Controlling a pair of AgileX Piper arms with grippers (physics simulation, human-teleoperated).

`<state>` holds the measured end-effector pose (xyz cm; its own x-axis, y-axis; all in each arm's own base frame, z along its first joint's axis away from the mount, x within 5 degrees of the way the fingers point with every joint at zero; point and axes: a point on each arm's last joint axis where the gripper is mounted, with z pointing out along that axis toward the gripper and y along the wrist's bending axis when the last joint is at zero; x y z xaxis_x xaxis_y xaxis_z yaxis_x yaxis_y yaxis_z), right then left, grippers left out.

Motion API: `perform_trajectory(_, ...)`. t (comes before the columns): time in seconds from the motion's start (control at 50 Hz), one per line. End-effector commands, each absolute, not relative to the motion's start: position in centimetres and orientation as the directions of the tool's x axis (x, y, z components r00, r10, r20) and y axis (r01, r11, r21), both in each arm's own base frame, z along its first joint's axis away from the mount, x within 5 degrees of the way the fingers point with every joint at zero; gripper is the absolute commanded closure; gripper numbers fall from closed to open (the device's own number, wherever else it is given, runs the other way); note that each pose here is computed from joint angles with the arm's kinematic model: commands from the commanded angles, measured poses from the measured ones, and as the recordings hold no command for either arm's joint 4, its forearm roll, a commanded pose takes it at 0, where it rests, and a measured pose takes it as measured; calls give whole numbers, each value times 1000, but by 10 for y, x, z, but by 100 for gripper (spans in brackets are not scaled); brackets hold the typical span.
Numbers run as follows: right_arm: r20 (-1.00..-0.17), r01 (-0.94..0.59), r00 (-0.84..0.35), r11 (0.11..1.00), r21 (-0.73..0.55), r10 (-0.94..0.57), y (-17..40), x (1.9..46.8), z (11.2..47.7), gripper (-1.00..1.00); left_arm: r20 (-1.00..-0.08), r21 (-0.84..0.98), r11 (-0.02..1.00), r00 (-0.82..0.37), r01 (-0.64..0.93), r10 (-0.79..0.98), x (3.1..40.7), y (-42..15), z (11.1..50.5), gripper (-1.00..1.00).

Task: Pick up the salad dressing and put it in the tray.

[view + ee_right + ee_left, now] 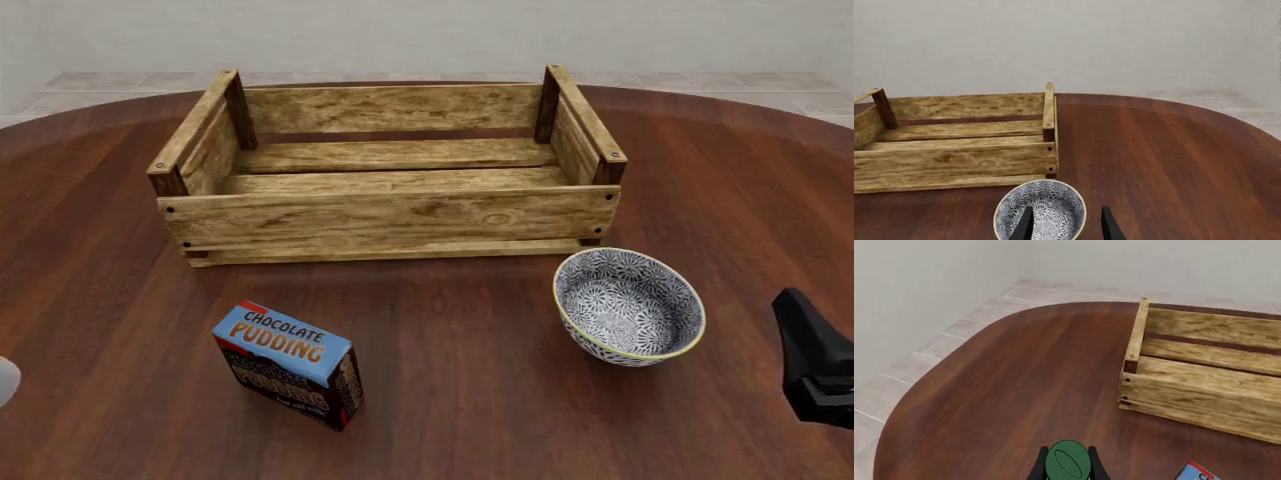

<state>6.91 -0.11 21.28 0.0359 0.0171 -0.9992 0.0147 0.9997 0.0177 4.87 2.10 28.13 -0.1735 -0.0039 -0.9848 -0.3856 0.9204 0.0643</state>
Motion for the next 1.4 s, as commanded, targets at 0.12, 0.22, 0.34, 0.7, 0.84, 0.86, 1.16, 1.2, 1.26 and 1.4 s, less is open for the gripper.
perform_trajectory(0.12,-999,15,40,1000,17,16,-1,68,213,-100,-985,145,943,-132,-299,109,65,22,315,100)
perform_trajectory(0.22,-999,19,40,1000,20,19,-1,67,213,-100,-983,161,951,-128,-265,131,72,21,321,100)
perform_trajectory(0.34,-999,22,40,1000,21,20,-2,67,213,-100,-980,176,963,-126,-206,152,83,19,330,100)
perform_trajectory(0.7,-999,24,40,999,24,23,-2,67,213,-100,-976,202,977,-103,-69,194,115,10,360,100)
perform_trajectory(0.84,-999,24,40,999,24,23,-2,68,213,-100,-977,202,979,-80,-20,200,125,4,377,100)
perform_trajectory(0.86,-999,25,41,999,25,24,-2,67,213,-100,-977,201,980,-75,-11,200,127,3,380,100)
perform_trajectory(1.16,-999,28,45,999,27,25,-2,67,213,-100,-975,209,975,-54,75,213,152,-9,401,100)
perform_trajectory(1.2,-999,28,45,999,27,25,-2,66,213,-100,-975,213,973,-47,85,217,154,-11,404,100)
perform_trajectory(1.26,-999,30,46,999,26,24,-2,66,213,-100,-973,223,969,-35,102,228,160,-15,411,100)
perform_trajectory(1.4,-999,31,46,999,24,22,-2,66,213,-100,-971,234,963,-12,131,238,173,-22,425,100)
